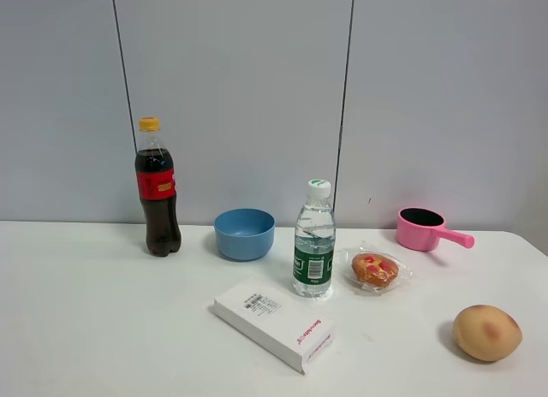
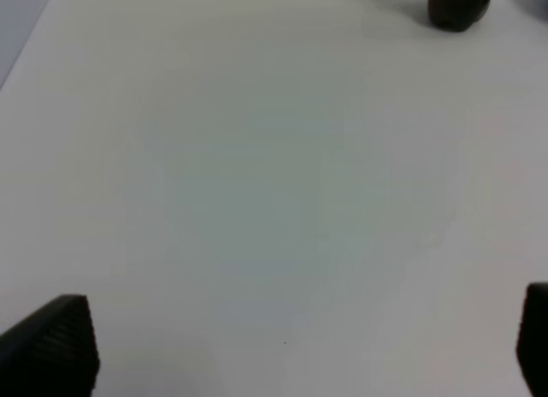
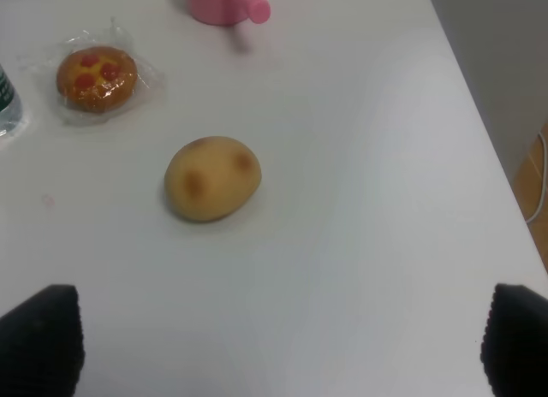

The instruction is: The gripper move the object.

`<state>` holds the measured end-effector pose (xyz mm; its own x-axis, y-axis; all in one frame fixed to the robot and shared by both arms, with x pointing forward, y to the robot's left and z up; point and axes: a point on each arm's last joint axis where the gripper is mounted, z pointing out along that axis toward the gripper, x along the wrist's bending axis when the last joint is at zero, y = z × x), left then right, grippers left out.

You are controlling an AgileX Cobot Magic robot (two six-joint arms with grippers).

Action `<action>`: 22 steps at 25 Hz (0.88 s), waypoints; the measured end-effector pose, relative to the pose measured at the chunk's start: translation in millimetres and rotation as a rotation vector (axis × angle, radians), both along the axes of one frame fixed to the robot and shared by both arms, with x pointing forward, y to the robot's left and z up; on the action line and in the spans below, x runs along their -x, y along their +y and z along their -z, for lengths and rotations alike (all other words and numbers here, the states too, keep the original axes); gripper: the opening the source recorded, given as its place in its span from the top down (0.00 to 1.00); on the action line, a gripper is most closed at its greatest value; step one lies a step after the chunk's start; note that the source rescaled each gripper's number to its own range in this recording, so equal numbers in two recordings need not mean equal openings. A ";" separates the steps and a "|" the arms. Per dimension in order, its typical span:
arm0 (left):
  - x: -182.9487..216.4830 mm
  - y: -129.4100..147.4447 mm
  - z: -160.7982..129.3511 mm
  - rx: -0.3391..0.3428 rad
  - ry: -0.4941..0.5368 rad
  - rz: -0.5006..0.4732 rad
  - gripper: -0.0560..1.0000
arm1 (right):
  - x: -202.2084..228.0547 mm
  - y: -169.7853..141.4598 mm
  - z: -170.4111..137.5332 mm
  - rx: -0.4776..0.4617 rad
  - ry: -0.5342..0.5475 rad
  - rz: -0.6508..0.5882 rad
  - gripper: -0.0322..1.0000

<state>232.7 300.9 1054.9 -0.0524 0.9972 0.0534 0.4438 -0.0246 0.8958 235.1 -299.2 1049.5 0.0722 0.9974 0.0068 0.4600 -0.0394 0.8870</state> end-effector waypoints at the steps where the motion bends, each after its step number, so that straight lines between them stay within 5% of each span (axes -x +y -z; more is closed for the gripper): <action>1: 0.0 0.0 0.0 0.000 0.000 0.000 0.00 | 0.0 0.0 0.0 0.000 0.000 0.000 0.00; 22: 0.0 0.0 -0.1 0.013 -0.002 -0.006 0.00 | 0.0 0.0 0.0 0.000 0.000 0.000 0.00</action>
